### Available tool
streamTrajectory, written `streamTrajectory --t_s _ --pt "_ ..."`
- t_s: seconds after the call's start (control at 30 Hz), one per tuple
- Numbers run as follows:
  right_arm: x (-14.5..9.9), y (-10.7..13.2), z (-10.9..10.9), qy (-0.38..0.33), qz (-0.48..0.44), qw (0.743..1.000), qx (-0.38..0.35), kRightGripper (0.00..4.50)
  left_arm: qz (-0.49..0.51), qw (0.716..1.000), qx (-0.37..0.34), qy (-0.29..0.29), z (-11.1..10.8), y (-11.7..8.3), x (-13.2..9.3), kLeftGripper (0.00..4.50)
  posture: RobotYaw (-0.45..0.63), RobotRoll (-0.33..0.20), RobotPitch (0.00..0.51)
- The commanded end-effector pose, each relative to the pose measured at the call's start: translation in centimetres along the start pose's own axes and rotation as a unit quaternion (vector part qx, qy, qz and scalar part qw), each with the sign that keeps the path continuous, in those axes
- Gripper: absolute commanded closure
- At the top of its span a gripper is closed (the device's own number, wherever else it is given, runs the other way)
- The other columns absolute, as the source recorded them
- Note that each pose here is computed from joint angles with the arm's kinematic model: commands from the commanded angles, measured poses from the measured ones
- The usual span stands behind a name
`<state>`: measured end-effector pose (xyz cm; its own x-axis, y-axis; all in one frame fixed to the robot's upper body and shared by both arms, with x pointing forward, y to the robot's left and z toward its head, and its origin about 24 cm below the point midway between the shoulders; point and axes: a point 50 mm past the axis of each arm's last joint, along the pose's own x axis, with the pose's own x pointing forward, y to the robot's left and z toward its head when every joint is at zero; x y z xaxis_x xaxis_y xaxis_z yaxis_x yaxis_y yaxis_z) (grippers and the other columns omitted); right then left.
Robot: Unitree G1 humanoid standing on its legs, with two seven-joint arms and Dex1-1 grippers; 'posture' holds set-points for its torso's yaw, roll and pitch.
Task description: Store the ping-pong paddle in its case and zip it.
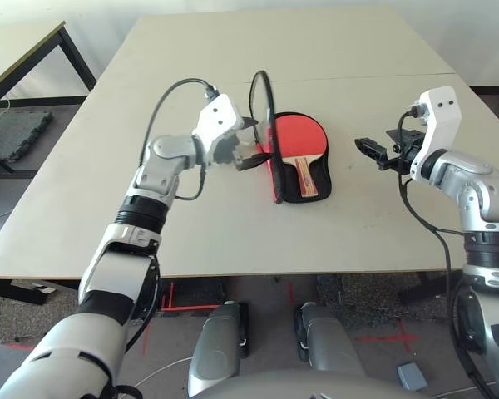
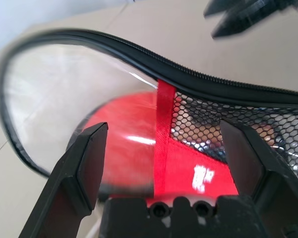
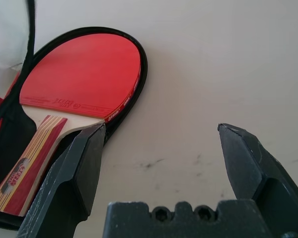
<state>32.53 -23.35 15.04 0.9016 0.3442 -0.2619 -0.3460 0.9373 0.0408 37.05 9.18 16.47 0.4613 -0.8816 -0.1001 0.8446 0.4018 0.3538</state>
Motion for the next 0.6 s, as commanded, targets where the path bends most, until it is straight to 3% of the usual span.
streamTrajectory --t_s 0.03,0.27,0.5,0.6 --pt "-0.5 0.5 -1.0 0.011 0.007 0.999 0.033 0.01 -0.001 1.0 -0.005 0.004 -0.1 -0.7 1.9 0.0 0.02 0.0 0.109" --pt "-1.0 0.9 -2.2 0.038 0.032 0.993 0.108 0.01 -0.003 1.0 -0.009 -0.005 -0.1 -1.3 3.0 0.0 0.01 0.0 0.115" --pt "-0.9 1.8 -3.6 0.063 0.063 0.982 0.167 0.01 0.02 1.0 -0.014 0.01 -0.8 0.3 0.5 0.0 0.03 0.0 0.122" --pt "-0.4 3.0 -4.2 0.068 0.1 0.973 0.195 0.01 -0.004 0.999 -0.026 0.026 -1.7 0.1 -1.7 0.0 0.04 0.0 0.122"
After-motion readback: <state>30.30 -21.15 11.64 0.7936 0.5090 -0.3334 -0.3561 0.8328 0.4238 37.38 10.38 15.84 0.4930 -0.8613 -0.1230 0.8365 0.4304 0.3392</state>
